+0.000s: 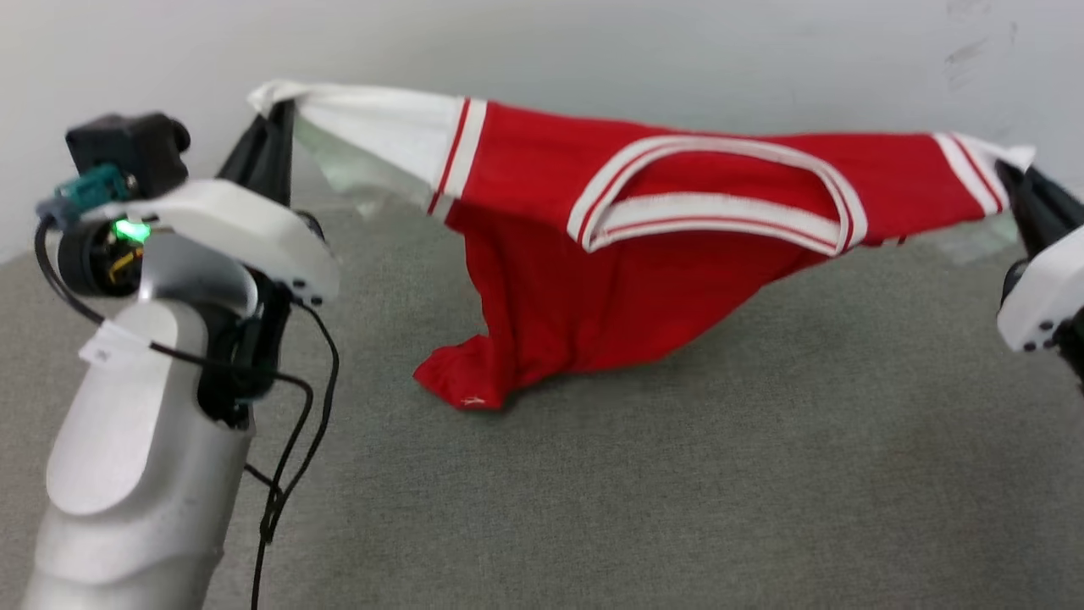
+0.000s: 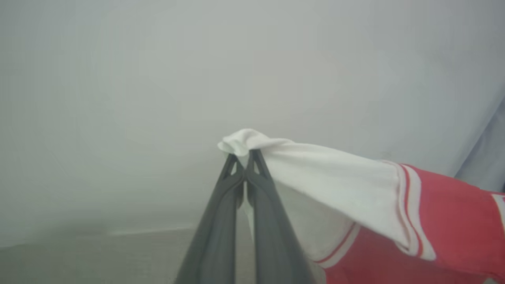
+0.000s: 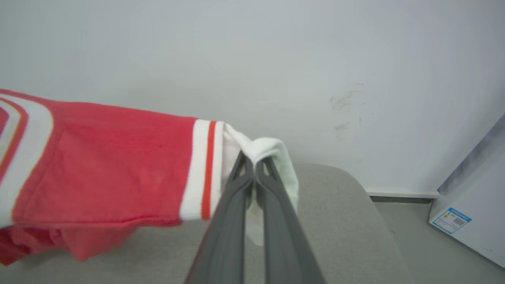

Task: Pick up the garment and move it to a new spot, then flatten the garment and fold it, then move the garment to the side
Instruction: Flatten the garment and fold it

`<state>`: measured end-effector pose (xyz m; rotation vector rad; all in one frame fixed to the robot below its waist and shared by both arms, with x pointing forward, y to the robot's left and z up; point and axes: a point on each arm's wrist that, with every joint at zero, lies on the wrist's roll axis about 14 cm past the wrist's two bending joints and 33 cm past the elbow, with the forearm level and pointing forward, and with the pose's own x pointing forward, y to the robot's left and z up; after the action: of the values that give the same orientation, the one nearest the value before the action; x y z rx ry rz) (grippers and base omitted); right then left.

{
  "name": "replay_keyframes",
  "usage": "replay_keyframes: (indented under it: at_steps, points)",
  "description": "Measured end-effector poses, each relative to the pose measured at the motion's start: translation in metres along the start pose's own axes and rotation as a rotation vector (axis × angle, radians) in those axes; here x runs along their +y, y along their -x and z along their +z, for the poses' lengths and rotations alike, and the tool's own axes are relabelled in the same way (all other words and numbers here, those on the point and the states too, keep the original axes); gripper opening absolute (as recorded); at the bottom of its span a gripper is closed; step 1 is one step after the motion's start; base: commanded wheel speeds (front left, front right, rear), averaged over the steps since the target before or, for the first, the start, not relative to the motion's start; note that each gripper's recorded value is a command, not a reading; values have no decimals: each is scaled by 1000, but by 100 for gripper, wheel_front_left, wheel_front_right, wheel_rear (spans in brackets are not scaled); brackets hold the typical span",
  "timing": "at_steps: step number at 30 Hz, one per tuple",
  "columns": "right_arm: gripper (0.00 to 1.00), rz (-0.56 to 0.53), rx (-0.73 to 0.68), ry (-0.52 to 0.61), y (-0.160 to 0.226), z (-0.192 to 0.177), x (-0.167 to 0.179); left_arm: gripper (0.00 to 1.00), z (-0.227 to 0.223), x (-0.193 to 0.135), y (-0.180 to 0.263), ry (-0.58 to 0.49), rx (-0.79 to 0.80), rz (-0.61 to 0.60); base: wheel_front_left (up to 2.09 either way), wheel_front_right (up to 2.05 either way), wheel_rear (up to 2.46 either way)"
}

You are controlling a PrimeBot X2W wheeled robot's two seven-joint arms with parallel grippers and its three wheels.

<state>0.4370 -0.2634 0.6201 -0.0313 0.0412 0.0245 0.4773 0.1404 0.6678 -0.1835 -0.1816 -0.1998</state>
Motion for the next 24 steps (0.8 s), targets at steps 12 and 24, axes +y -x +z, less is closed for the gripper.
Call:
replay_keyframes:
  at_steps: [12, 24]
  points:
    - [0, 1, -191, 62, -101, 82, -8, 0, 38, 18, -113, -78, -148, 24, 0, 0, 0]
    - [0, 35, -287, 99, -202, 105, 7, 0, 17, 36, -198, -81, -214, 52, 0, 0, 0]
